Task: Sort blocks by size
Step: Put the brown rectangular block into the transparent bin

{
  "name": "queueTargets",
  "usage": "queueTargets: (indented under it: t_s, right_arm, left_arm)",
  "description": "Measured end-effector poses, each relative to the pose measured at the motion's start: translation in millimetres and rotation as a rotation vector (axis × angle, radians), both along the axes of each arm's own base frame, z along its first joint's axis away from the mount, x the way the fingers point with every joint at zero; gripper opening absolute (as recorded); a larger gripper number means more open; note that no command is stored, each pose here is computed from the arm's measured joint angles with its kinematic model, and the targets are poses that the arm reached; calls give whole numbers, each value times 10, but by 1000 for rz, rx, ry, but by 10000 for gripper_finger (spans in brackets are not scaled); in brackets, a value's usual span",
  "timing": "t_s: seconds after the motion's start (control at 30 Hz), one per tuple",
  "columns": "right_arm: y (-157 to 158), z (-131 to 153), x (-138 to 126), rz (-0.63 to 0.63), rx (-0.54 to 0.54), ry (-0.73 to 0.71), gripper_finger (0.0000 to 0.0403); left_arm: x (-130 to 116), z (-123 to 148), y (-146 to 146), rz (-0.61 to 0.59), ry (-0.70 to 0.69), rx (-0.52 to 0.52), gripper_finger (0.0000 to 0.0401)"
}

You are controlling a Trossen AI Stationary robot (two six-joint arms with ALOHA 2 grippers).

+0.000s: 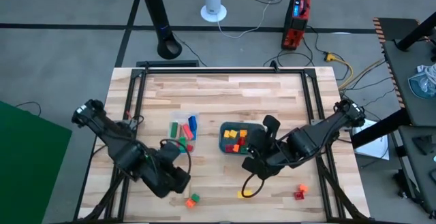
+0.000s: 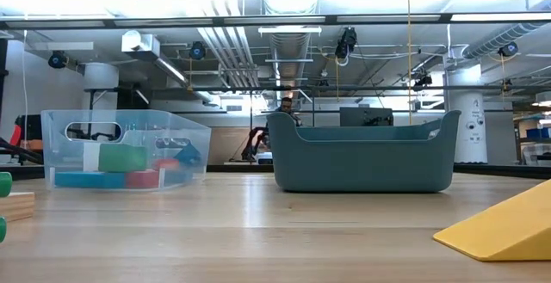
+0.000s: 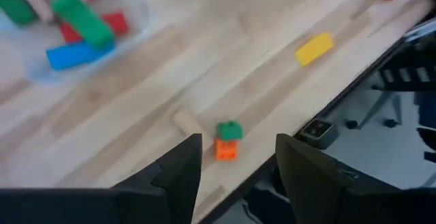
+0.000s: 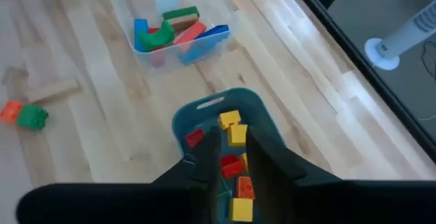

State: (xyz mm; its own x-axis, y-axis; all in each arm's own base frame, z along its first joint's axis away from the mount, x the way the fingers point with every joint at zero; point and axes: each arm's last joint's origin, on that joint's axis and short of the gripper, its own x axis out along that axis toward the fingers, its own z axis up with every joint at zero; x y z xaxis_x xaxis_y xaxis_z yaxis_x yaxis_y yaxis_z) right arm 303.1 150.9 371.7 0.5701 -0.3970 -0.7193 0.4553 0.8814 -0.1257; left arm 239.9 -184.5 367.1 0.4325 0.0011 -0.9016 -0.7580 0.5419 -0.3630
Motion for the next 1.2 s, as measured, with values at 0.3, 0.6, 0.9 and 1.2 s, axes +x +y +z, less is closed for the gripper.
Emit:
queueTargets:
  t_s: [0.3, 0.6, 0.9, 1.2]
  right_arm:
    - [16, -39, -20, 18, -21, 17, 28]
    - [58, -117, -43, 43, -39, 51, 27]
    - [59, -114, -43, 54, -41, 54, 27]
    - [60, -115, -39, 54, -40, 52, 27]
  left_arm:
    - [192, -487, -331, 71, 134, 1, 170]
    - [350, -1309, -554, 122, 9, -157, 144]
    - [195, -1770, -337, 384, 127, -130, 141]
    - [144, -1902, -301, 391, 158, -135, 181]
